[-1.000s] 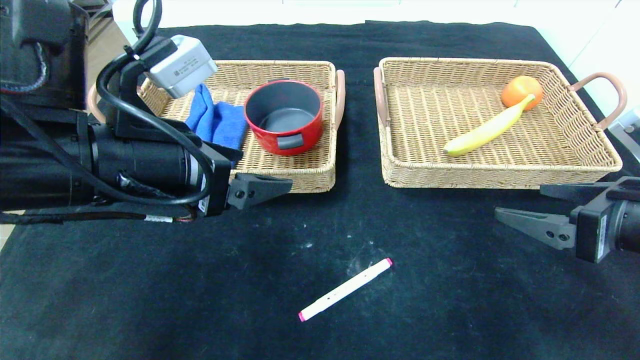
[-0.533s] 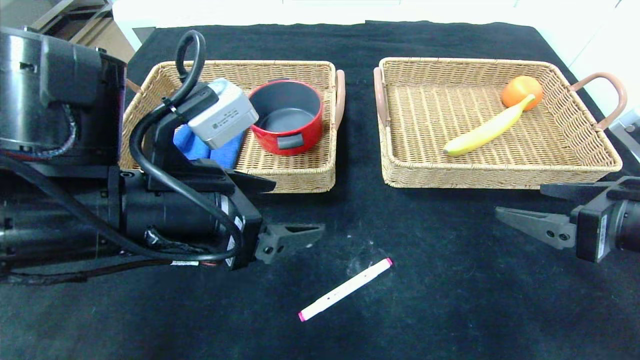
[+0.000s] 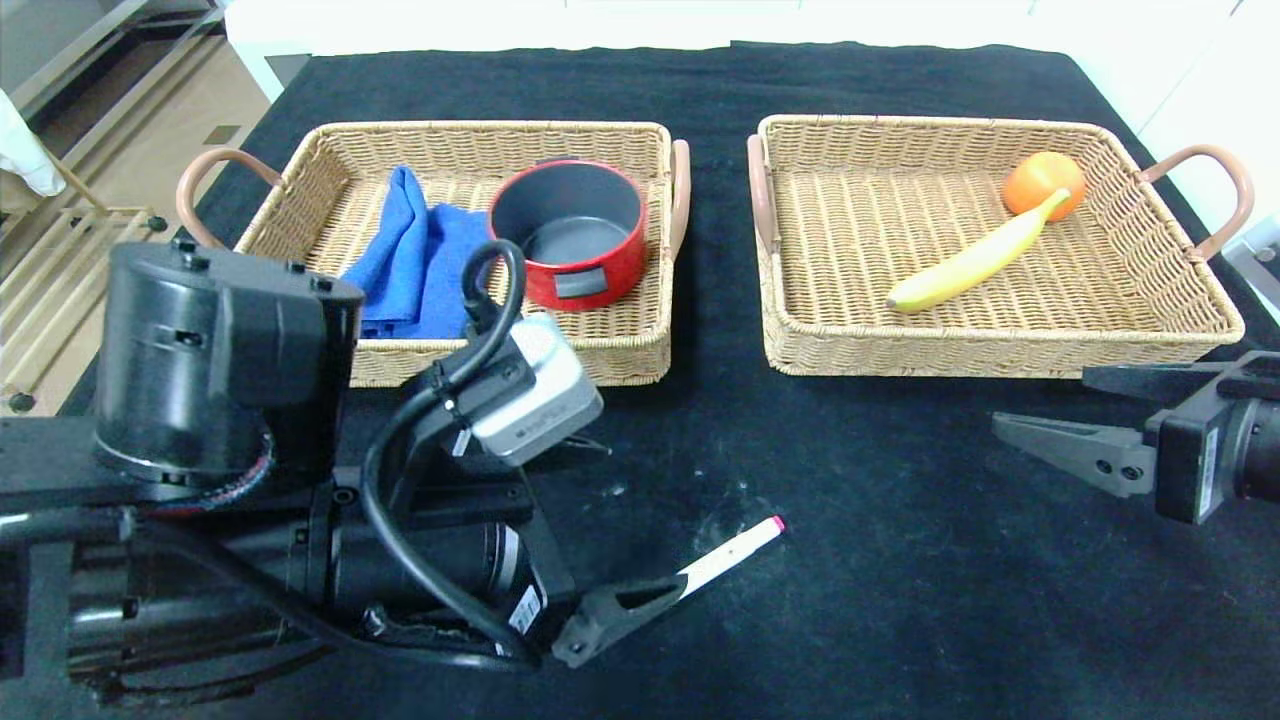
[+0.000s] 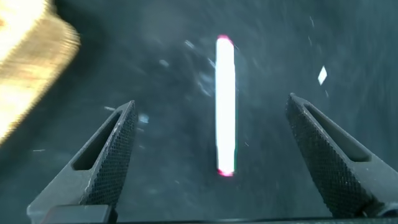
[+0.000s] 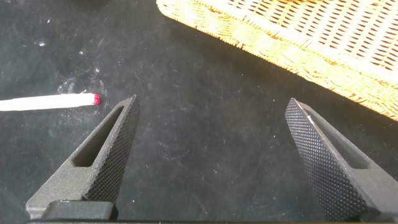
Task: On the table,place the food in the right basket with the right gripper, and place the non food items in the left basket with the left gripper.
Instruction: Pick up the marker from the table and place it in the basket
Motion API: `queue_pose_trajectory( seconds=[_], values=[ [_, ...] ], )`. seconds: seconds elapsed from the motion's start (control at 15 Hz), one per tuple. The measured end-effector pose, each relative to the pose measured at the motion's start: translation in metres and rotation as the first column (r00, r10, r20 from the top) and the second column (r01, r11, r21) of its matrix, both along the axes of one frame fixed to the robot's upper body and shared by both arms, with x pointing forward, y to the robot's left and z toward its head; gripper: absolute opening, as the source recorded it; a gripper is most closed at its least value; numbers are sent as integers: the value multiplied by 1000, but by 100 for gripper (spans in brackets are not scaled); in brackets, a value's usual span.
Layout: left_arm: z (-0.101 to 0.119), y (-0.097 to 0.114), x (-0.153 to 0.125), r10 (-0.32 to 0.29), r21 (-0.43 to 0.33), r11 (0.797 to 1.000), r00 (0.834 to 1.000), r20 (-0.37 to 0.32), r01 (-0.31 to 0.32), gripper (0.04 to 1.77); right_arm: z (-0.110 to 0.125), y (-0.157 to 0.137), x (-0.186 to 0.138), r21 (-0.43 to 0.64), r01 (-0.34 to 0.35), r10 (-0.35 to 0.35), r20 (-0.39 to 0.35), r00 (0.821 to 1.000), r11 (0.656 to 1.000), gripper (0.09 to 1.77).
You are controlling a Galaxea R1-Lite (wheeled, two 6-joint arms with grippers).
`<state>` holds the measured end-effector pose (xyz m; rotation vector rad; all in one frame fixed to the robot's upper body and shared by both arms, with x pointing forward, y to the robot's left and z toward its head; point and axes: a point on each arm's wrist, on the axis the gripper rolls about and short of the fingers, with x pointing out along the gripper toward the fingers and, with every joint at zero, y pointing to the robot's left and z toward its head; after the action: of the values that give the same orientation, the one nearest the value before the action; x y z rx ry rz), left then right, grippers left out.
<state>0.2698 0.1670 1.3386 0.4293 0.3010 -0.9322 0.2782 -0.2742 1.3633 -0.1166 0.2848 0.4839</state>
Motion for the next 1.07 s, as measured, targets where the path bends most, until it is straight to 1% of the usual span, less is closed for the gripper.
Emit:
queue_pose_trajectory(
  seconds=[0.13,0.47,0.6,0.8,0.93,1.07],
  values=[
    [-9,-5,-2,-29,25,999,1000,0,29,171,0,0,0,0,1,-1,1,1000,1000,171],
    [-30,-19,0,-104,72,993,991,81,98,171,0,0,0,1,0,0,2,1000,1000,171],
    [-37,-23,2,-123,104,988,988,98,112,172,1,0,0,2,1,-1,3,1000,1000,171],
    [-49,-28,7,-110,149,984,990,90,96,172,1,0,0,2,1,-1,3,1000,1000,171],
    [-54,-33,9,-116,167,981,989,87,101,172,1,0,0,2,0,0,4,1000,1000,171],
    [-58,-37,12,-112,174,980,988,103,93,172,1,0,0,3,-1,1,4,1000,1000,171]
  ],
)
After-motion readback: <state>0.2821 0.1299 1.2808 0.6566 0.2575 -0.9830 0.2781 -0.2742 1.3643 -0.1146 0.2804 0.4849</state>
